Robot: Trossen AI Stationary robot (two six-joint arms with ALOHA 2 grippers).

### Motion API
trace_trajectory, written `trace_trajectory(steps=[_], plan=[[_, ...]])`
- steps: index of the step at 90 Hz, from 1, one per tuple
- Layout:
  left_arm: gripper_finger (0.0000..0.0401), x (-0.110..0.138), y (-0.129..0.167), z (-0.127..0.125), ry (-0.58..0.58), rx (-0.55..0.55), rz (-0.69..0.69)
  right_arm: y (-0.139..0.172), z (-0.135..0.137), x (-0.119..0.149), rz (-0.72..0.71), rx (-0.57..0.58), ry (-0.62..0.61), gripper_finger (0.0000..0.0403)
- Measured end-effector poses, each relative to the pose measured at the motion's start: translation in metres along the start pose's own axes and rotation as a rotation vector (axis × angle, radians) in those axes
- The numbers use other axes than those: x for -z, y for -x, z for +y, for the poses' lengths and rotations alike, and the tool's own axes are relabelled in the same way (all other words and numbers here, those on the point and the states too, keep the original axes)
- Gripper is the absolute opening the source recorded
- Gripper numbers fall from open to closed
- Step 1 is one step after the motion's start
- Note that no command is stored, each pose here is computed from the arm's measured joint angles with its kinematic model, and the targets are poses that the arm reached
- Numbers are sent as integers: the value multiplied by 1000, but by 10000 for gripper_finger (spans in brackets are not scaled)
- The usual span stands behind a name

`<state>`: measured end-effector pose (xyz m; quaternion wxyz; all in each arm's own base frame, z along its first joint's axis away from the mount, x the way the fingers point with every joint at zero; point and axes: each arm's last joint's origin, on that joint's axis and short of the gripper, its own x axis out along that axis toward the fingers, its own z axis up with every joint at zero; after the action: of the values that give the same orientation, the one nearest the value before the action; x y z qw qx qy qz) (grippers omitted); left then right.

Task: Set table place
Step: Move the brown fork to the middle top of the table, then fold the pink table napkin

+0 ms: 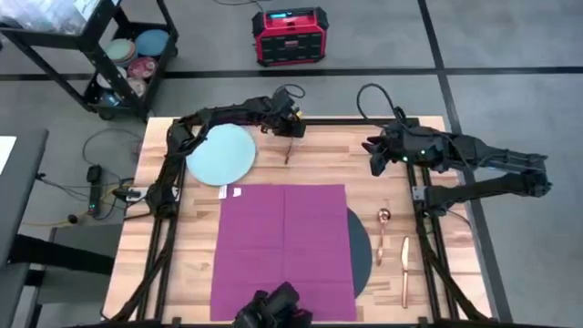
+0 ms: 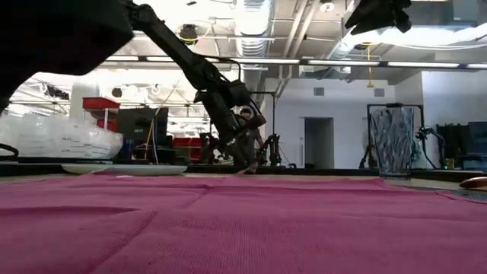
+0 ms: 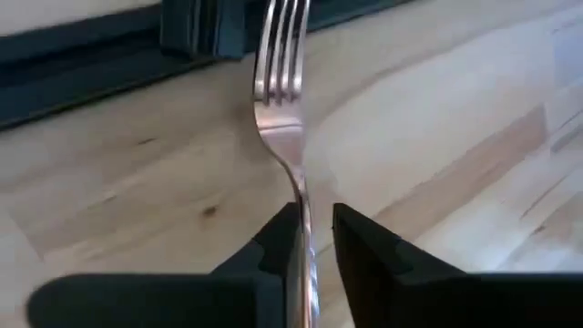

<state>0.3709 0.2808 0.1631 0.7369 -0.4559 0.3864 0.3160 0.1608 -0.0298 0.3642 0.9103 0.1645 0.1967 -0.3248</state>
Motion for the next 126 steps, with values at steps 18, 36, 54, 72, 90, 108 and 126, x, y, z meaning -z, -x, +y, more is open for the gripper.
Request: trace_trajectory(steps=[18, 36, 54, 72, 90, 108, 126], plan=[[99, 8, -1, -3, -70, 35, 80, 0, 1, 2, 16, -7, 10, 114], [96, 23, 16, -19, -98, 55, 163, 1, 2, 4, 56, -50, 19, 114], [91, 74, 70, -72, -330, 4, 199, -12, 5, 21, 258, -76, 52, 114], [91, 133, 118, -85, -428, -23, 78, -48, 18, 52, 353, -152, 71, 114], [91, 177, 139, -22, -237, -54, 115, -79, 25, 68, 357, -178, -2, 114], [91, 205, 149, 33, -93, -106, 156, -111, 15, 79, 439, -96, -76, 114], [91, 224, 136, 68, -64, -212, 239, -150, 1, 104, 589, -43, -146, 114]])
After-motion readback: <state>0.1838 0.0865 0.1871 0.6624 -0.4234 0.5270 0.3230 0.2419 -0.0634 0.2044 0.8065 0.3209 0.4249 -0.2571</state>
